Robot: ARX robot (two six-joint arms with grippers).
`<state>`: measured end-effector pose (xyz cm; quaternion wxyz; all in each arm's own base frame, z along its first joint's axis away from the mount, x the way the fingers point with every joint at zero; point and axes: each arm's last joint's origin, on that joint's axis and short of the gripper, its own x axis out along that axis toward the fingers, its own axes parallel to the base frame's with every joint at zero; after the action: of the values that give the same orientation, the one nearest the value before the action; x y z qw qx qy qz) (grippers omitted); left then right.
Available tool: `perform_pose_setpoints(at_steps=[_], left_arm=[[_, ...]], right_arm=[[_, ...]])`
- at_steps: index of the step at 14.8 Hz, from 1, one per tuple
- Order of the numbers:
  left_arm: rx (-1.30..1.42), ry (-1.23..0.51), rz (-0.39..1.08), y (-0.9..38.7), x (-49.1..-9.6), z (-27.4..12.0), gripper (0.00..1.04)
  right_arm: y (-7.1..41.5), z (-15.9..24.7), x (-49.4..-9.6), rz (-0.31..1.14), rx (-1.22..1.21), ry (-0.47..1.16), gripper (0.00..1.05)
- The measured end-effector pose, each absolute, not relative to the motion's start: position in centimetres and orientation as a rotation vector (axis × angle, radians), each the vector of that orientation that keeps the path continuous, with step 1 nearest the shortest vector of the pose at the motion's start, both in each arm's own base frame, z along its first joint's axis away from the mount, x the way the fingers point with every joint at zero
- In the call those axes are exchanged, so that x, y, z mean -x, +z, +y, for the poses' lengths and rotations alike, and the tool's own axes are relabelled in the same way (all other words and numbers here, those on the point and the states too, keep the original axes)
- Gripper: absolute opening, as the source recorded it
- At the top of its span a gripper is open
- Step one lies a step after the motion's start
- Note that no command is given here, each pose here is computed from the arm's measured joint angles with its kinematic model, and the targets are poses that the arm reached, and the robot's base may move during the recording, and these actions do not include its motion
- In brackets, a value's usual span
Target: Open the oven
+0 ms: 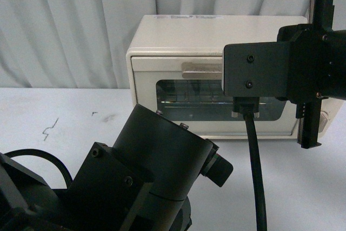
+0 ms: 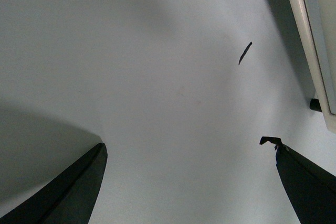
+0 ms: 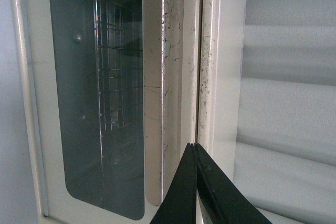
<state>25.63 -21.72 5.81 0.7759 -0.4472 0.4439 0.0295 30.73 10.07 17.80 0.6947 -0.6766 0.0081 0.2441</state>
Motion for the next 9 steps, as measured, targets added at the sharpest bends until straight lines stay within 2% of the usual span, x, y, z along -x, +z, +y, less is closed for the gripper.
perform_pose_setpoints(at_steps=[9], left_arm=[[0.968, 0.064, 0.961, 5.8, -25.6, -21.7, 0.98]], right_arm=[[17.9, 9.8, -31.9, 0.026, 1.491, 0.534, 0.02]])
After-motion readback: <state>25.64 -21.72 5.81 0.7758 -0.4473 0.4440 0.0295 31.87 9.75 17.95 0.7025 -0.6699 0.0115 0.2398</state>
